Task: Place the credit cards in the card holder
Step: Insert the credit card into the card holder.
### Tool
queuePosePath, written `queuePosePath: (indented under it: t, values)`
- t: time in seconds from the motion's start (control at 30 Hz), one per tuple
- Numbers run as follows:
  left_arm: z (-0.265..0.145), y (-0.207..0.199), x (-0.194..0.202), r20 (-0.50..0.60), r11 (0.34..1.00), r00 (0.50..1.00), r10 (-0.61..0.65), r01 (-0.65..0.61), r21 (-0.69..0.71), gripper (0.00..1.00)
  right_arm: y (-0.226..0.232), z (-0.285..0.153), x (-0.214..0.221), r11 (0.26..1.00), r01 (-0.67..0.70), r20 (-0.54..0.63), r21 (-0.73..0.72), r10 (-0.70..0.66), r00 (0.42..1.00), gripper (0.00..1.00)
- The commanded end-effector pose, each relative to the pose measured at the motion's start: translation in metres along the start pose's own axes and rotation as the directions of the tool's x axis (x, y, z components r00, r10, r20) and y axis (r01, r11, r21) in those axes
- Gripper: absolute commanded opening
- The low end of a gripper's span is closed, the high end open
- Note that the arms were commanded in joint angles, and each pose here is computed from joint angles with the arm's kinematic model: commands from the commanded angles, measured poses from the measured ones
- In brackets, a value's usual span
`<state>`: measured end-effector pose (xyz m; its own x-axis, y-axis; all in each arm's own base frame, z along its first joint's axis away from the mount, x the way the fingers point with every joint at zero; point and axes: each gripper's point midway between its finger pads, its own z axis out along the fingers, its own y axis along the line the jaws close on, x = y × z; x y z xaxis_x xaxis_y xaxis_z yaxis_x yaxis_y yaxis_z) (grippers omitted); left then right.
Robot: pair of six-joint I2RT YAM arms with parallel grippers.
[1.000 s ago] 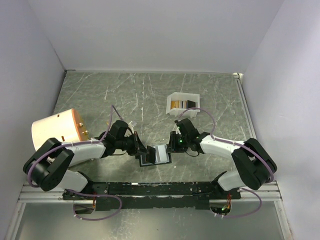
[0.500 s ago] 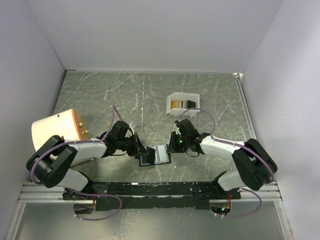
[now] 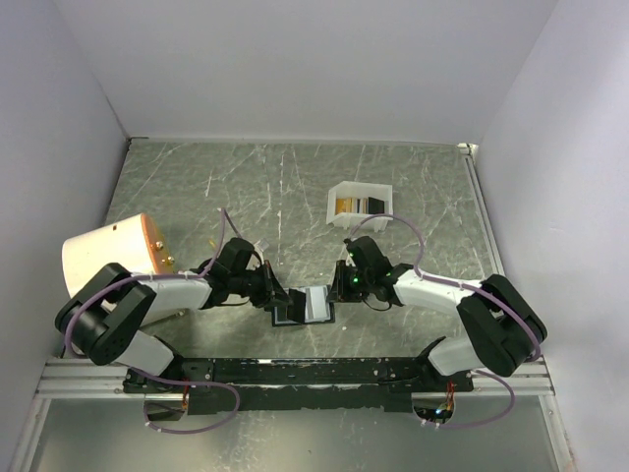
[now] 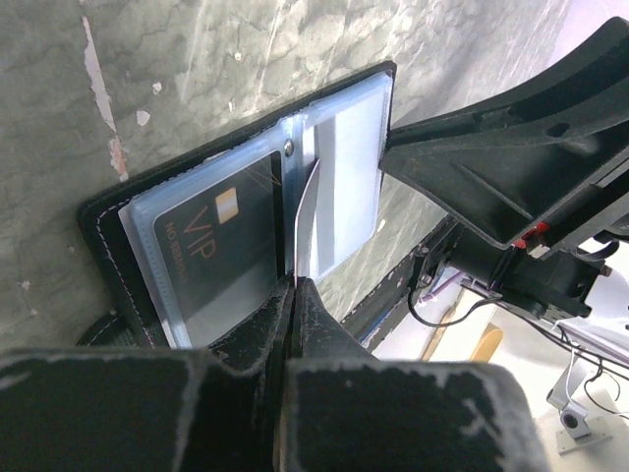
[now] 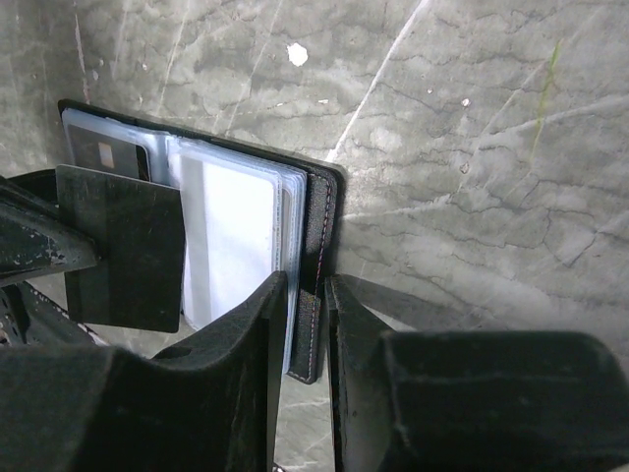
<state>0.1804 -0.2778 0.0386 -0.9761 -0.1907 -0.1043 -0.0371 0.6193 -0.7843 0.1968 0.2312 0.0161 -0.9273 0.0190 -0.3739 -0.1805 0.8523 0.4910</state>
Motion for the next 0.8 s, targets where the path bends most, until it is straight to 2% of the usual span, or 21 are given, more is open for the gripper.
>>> queuePosePath:
  t: [0.0,0.53,0.77]
  values:
    - [0.004,0.003,-0.008,0.027,1.000,1.000,-0.006,0.006,-0.012,0.07,-0.004,0.000,0.012,1.000,-0.005,-0.023,0.013,0.005,1.000,0.21]
    - [0.012,0.015,-0.017,0.067,0.998,0.998,-0.013,0.016,-0.053,0.07,0.002,0.001,0.021,0.998,-0.057,-0.033,-0.032,0.056,0.998,0.22]
    - [0.014,0.018,-0.018,0.079,0.998,0.997,-0.017,0.022,-0.060,0.07,0.002,-0.002,0.019,0.995,-0.092,0.004,-0.038,0.092,0.996,0.22]
